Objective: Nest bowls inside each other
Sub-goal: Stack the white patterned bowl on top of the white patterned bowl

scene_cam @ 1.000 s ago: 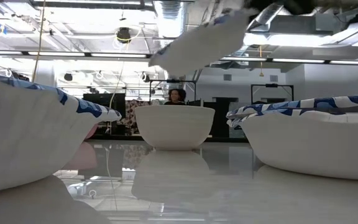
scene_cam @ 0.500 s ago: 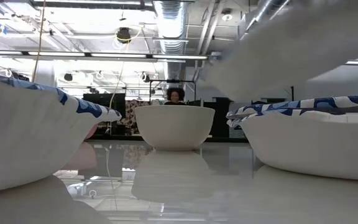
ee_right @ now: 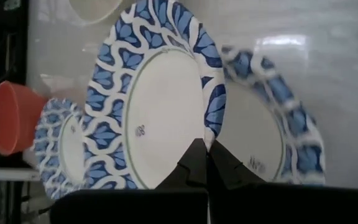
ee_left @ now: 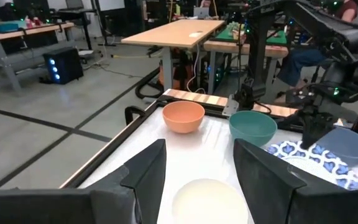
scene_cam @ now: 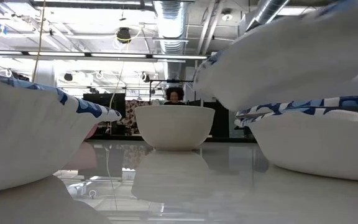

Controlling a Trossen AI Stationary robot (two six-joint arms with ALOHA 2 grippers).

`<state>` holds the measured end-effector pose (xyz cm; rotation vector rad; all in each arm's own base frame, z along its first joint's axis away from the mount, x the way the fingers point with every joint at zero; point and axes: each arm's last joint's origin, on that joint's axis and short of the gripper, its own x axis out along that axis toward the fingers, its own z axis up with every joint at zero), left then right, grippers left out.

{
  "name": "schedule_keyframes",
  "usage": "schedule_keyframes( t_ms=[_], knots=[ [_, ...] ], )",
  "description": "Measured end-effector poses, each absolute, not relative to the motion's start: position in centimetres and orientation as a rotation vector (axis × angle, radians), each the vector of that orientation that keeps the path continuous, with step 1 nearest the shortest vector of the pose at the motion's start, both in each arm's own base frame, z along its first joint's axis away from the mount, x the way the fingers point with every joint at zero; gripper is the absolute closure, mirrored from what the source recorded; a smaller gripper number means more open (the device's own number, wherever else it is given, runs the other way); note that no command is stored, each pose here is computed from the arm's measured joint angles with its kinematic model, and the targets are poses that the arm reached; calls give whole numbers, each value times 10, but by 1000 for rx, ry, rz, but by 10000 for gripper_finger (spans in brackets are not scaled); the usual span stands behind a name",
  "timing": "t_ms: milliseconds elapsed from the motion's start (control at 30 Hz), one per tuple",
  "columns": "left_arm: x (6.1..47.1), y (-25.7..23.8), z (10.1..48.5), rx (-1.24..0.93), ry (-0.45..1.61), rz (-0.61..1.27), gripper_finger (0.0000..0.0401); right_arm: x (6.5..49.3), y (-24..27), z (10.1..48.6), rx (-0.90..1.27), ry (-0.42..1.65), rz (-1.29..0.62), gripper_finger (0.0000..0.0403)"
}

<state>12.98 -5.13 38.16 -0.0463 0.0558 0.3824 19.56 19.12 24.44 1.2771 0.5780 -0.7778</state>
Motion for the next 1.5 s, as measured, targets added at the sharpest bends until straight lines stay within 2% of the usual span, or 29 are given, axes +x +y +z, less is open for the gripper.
schedule_keyframes(
  t_ms=[200,500,1067,1333,1500],
  knots=[
    [131,-51,381,-44,55,416,223,187,198,255,1246,582,-758,399],
    [130,-51,381,-62,48,438,223,175,193,251,1137,686,-838,399],
    [130,-49,381,-57,46,476,223,172,199,246,1113,757,-836,398],
    [130,-47,380,-50,54,495,223,177,204,247,1145,644,-783,397],
    [131,-46,380,-50,56,508,223,176,206,247,1155,648,-769,396]
  ],
)
